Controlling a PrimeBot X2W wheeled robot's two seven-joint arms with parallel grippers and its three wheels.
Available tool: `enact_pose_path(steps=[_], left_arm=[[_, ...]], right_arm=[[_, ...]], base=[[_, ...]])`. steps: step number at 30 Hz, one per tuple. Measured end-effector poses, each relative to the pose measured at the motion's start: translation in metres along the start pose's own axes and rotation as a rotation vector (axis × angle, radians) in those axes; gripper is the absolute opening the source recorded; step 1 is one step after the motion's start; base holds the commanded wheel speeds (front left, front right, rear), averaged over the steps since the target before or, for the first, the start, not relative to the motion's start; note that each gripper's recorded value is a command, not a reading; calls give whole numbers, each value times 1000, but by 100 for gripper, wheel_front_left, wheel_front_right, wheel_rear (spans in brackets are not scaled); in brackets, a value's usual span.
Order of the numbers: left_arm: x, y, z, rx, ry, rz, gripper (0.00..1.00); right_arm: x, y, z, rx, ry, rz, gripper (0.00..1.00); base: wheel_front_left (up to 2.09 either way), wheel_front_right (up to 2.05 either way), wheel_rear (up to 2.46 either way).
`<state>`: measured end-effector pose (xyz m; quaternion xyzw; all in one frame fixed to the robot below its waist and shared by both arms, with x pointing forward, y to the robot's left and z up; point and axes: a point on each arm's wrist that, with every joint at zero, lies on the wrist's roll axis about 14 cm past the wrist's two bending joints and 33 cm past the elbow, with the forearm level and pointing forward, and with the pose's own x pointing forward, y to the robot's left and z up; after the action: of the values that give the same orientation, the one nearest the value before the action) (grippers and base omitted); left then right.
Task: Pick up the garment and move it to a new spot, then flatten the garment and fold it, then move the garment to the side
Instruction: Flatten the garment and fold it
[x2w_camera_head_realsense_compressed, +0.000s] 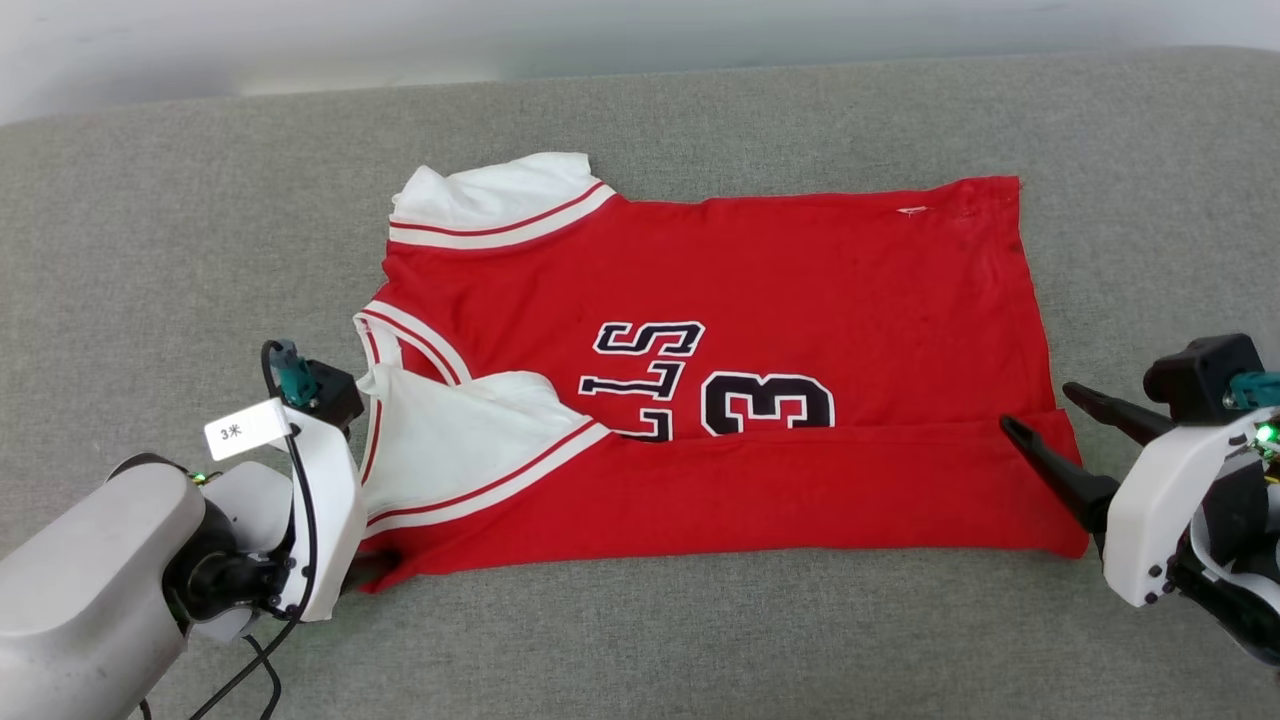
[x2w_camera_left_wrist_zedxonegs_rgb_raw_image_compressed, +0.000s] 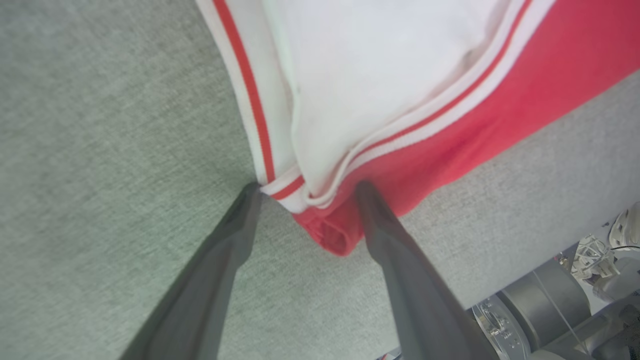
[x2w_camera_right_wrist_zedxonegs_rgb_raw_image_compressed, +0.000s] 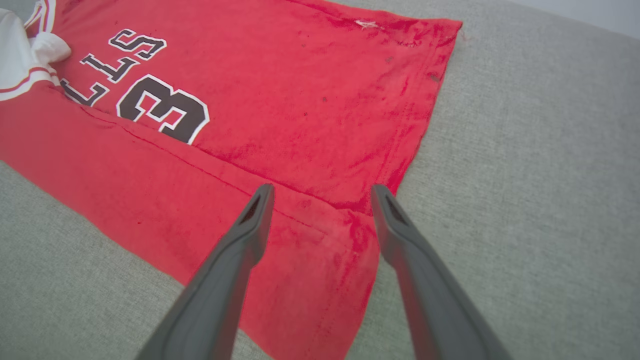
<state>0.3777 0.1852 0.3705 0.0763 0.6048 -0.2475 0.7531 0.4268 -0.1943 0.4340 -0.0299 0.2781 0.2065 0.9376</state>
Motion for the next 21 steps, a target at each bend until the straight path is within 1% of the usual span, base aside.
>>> enact_pose_path(steps=[1, 4, 8, 10, 13, 15, 19, 21], left_arm=[[0, 0, 0, 2, -5, 1, 0], [0, 1, 3, 8, -32, 5, 0], [-8, -2, 9, 30, -82, 9, 0], [-13, -2, 11, 43, -103, 17, 0], [-23, -3, 15, 67, -138, 24, 0], [-27, -5, 19, 75, -163, 23, 0], [-32, -6, 26, 96, -190, 27, 0], [-30, -6, 25, 101, -185, 26, 0]], right_arm=[[0, 0, 2, -4, 0, 2, 100], [-1, -3, 13, -39, -1, 2, 100], [-10, -18, 34, -110, 25, -32, 100], [-15, -23, 32, -135, 99, -41, 100], [-21, -21, 31, -168, 213, -27, 100], [-25, -20, 23, -192, 310, -19, 100], [-28, -19, 2, -174, 469, 4, 100], [-25, -16, -11, -148, 530, 21, 100]], base=[[0, 0, 0], [0, 0, 0], [0, 0, 0], [0, 0, 0], [0, 0, 0], [0, 0, 0], [0, 0, 0], [0, 0, 0]])
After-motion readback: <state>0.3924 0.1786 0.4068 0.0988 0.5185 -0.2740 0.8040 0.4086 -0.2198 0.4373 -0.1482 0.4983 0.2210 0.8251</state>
